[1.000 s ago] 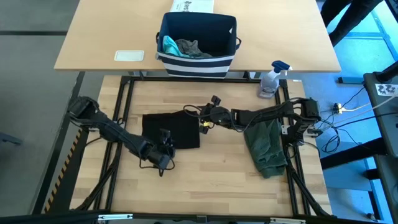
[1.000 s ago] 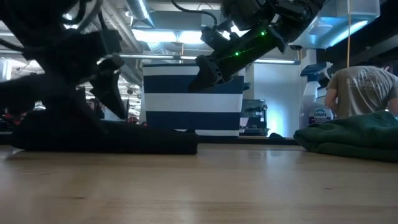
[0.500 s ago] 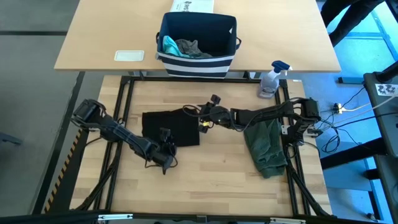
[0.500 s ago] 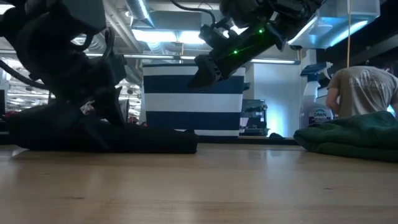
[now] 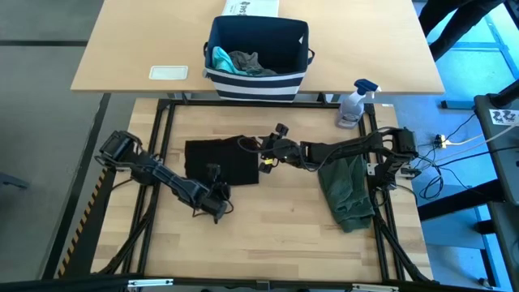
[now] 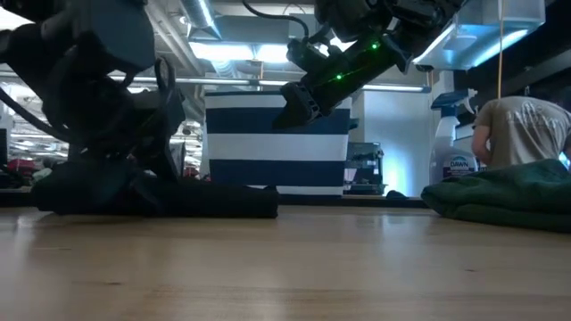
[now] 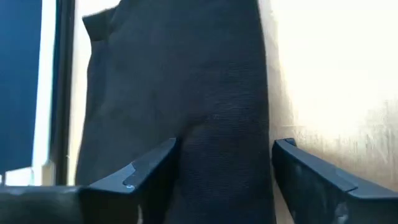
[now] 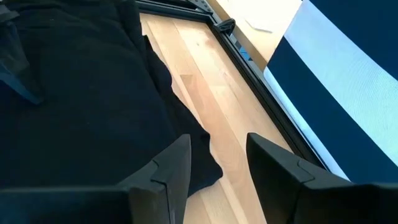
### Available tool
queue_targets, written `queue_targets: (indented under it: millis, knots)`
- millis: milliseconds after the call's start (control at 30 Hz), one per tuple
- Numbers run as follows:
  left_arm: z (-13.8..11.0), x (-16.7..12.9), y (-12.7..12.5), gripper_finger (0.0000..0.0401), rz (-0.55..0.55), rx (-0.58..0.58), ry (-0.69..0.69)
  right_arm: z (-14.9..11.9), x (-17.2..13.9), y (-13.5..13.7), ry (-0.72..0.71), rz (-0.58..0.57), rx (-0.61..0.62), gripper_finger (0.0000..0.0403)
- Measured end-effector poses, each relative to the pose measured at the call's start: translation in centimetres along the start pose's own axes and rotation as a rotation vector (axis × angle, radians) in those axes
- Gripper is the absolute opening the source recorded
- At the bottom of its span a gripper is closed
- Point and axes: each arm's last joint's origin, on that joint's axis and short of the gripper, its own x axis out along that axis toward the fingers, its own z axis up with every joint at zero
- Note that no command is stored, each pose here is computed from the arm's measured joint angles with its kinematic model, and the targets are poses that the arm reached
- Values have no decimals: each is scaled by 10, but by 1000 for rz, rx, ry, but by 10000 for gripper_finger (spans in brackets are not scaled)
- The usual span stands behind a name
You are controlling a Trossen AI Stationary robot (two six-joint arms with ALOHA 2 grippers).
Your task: Fold Laundry from Bin
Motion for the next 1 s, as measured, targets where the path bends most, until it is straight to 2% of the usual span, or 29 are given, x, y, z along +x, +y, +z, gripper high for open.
queue_targets:
  millis: [133,400,600,800,900,1000]
  knots:
    - [0,3,2,189,-11,-24,14,0,0,0,0,1,0,157]
    - [0,14,12,41,-17,-90,54,0,0,0,2,2,-1,157]
    - [0,16,15,34,-27,-81,62,3,-11,8,11,32,-55,157]
    - [8,6,22,34,-106,-101,43,14,-39,19,7,96,-152,157]
    - [16,-2,30,34,-154,-146,6,16,-51,32,-9,175,-183,156]
    - [24,-7,38,34,-181,-183,-16,16,-61,50,-37,300,-206,157]
